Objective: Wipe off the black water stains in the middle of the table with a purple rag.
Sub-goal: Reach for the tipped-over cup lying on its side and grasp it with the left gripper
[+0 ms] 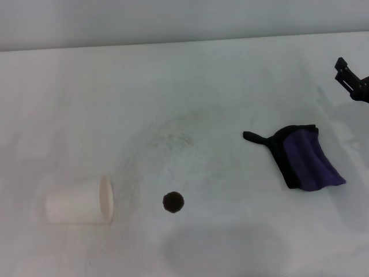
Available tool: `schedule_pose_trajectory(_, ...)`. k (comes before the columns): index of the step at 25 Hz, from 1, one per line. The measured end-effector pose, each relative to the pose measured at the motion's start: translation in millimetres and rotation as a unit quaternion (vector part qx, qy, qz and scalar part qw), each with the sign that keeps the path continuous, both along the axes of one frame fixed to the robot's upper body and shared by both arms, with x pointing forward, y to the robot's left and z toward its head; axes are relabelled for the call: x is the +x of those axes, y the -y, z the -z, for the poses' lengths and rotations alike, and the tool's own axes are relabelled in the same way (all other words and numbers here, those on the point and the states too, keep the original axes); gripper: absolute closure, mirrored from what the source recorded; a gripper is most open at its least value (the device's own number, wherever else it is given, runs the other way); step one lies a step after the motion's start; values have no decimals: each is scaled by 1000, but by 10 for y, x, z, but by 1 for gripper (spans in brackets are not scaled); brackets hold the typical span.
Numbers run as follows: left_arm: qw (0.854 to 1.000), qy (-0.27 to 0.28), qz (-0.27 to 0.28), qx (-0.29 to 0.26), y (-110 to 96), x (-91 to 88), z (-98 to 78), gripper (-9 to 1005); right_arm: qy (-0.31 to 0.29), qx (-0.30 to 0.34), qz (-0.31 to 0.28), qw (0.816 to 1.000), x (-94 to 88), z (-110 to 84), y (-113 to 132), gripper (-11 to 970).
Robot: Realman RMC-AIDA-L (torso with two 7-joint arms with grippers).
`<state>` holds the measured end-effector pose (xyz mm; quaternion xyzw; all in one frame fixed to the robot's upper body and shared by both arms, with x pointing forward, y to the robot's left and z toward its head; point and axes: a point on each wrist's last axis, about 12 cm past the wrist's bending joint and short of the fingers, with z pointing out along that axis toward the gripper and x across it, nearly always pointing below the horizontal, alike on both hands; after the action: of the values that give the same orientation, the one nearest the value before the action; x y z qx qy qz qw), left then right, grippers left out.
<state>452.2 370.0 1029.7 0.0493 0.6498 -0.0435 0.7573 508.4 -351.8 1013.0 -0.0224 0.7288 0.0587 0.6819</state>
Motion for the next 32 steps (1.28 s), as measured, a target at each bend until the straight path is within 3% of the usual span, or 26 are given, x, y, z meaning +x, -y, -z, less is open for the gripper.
schedule_pose_trajectory(7, 998, -2, 66, -21, -14, 143, -154, 121, 0, 0, 1, 1000, -6, 1, 7, 84)
schedule_pose_trajectory(11, 984, -50, 172, -9, -139, 338, -535, 121, -1, 0, 2, 1000, -16, 7, 11, 84)
schedule_pose_trajectory(15, 963, -136, 228, 53, -236, 523, -918, 121, -3, 2, 4, 1000, -26, 13, 17, 84)
schedule_pose_trajectory(16, 963, -136, 228, 53, -236, 523, -918, 121, -3, 2, 4, 1000, -27, 15, 17, 84)
schedule_pose_trajectory(17, 946, -180, 250, 97, -254, 630, -1133, 121, -3, 2, 4, 1000, -30, 17, 18, 84)
schedule_pose_trajectory(24, 900, -219, 343, 158, -246, 731, -1645, 121, -7, 4, 5, 1000, -47, 32, 14, 85)
schedule_pose_trajectory(26, 866, -253, 394, 176, -178, 765, -1825, 121, -7, 5, 4, 1000, -50, 34, 12, 85)
schedule_pose_trajectory(29, 822, -295, 443, 204, -69, 781, -1951, 121, -7, 6, 3, 1000, -56, 38, 1, 85)
schedule_pose_trajectory(32, 788, -339, 458, 234, 47, 813, -2013, 121, -6, 7, 1, 1000, -58, 37, -8, 85)
